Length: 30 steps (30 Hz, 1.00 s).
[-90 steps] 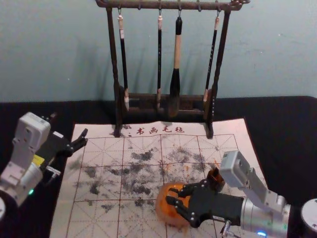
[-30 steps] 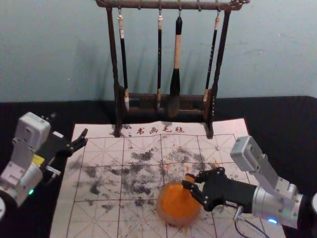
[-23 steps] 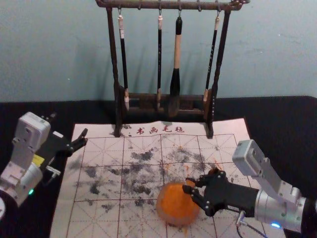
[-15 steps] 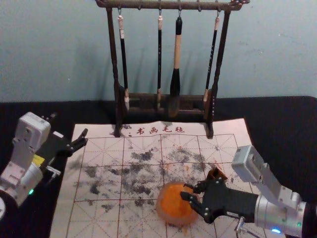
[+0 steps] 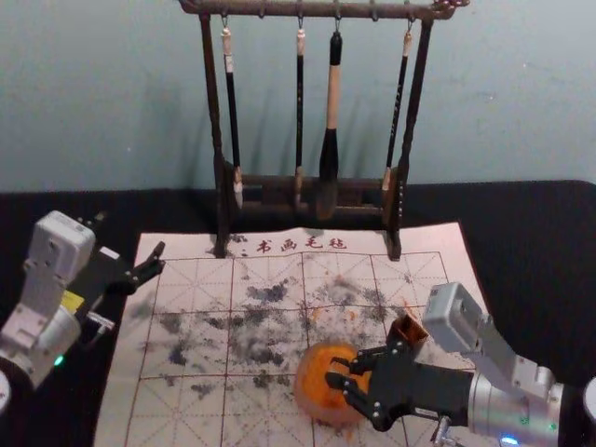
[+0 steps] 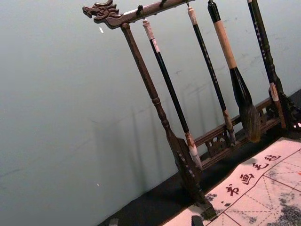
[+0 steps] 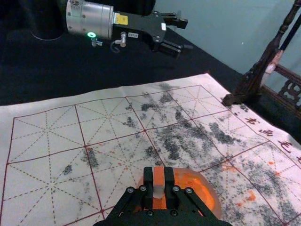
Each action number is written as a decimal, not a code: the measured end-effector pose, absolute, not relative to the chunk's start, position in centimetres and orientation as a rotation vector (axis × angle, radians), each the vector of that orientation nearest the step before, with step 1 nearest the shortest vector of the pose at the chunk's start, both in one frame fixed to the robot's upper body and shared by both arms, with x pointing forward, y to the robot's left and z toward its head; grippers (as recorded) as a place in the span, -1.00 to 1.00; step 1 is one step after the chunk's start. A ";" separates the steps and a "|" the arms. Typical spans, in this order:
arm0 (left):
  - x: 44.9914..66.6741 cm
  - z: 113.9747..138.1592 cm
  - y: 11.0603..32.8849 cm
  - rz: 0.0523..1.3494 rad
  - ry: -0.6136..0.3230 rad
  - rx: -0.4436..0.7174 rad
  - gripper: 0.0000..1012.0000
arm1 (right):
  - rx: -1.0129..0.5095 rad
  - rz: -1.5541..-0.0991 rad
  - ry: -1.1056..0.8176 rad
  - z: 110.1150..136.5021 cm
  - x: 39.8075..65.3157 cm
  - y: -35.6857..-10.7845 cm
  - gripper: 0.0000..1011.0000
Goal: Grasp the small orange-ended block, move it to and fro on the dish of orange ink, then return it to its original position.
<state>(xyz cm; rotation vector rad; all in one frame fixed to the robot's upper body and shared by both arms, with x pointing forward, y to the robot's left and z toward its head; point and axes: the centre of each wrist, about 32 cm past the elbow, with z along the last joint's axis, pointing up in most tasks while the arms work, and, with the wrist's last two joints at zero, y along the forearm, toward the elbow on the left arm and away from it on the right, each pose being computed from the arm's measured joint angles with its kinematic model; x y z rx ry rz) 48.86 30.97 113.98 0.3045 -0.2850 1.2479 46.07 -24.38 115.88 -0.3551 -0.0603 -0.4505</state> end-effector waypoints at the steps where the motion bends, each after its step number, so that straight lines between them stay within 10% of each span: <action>1: 48.9 114.0 31.0 1.248 -0.285 0.304 0.98 | -0.356 -0.449 -0.060 115.8 46.1 -24.3 -0.80; 30: 48.9 114.0 31.0 1.248 -0.285 0.304 0.98 | -0.374 -0.523 -0.064 115.7 48.6 -24.2 -0.80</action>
